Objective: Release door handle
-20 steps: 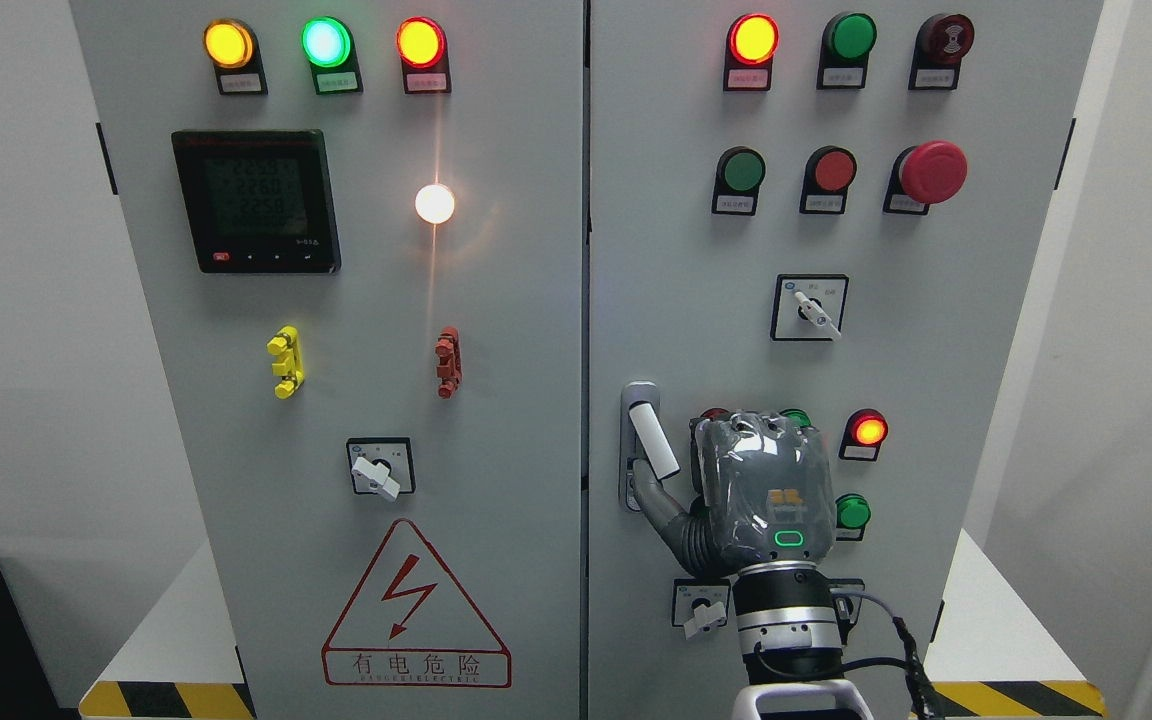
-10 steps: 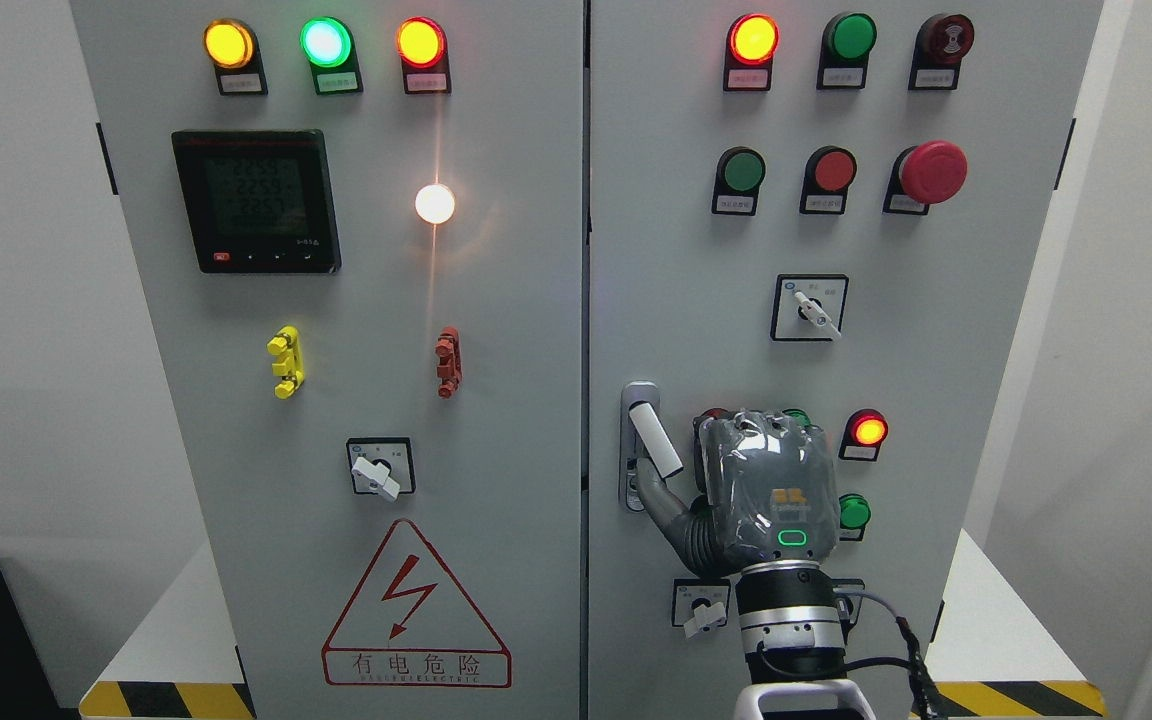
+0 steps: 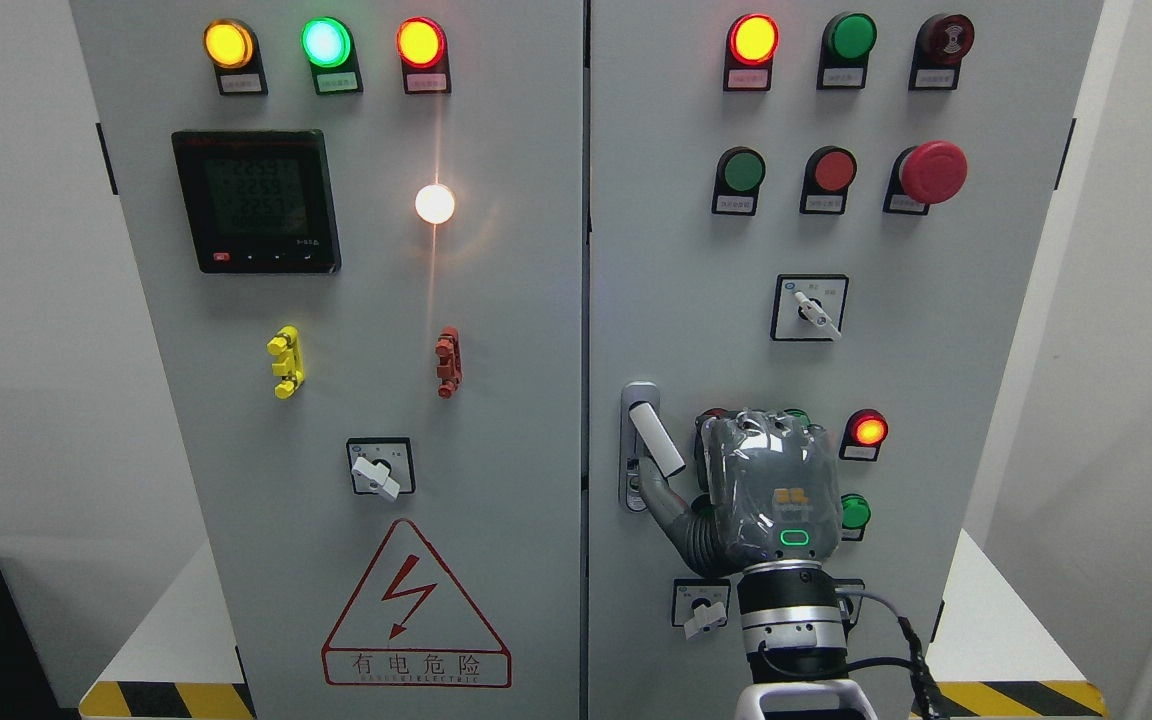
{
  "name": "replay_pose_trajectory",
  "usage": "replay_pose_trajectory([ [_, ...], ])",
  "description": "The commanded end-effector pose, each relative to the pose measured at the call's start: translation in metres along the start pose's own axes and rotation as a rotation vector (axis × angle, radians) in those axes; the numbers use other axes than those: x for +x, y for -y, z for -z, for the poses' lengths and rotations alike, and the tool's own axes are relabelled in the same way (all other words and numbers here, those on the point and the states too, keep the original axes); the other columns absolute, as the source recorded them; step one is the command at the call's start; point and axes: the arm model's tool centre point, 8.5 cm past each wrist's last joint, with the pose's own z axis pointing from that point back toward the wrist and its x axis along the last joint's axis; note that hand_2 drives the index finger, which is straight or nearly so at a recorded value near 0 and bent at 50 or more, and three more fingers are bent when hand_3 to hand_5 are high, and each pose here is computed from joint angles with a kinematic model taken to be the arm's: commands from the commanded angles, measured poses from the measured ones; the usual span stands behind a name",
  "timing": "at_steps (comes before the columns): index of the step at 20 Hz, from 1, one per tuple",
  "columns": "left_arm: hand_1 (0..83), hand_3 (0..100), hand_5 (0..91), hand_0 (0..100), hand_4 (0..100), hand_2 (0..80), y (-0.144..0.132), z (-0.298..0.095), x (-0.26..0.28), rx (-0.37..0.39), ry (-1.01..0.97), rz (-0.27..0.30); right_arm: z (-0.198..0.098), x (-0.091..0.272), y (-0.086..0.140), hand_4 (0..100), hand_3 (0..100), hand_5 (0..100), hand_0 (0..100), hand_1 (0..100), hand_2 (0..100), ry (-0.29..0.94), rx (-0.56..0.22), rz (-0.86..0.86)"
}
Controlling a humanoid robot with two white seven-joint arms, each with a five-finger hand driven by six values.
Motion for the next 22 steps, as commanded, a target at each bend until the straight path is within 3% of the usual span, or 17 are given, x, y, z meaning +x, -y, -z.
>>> replay_pose_trajectory([
  [1,55.6,0,0.0,12,0,0.0,0.0001,-0.0010,-0.0108,0.000,-0.016,-0.002,0.0007,-0.0051,0.0036,100,100,100,39,46,92,-0.008,-0.010,-0.006],
  [22,55.6,0,0.0,12,0,0.0,0.0001,-0.0010,-0.0108,0.000,-0.016,-0.002,0.0022,-0.0049,0.0051,100,100,100,40,46,92,-0.009,-0.015,-0.006],
])
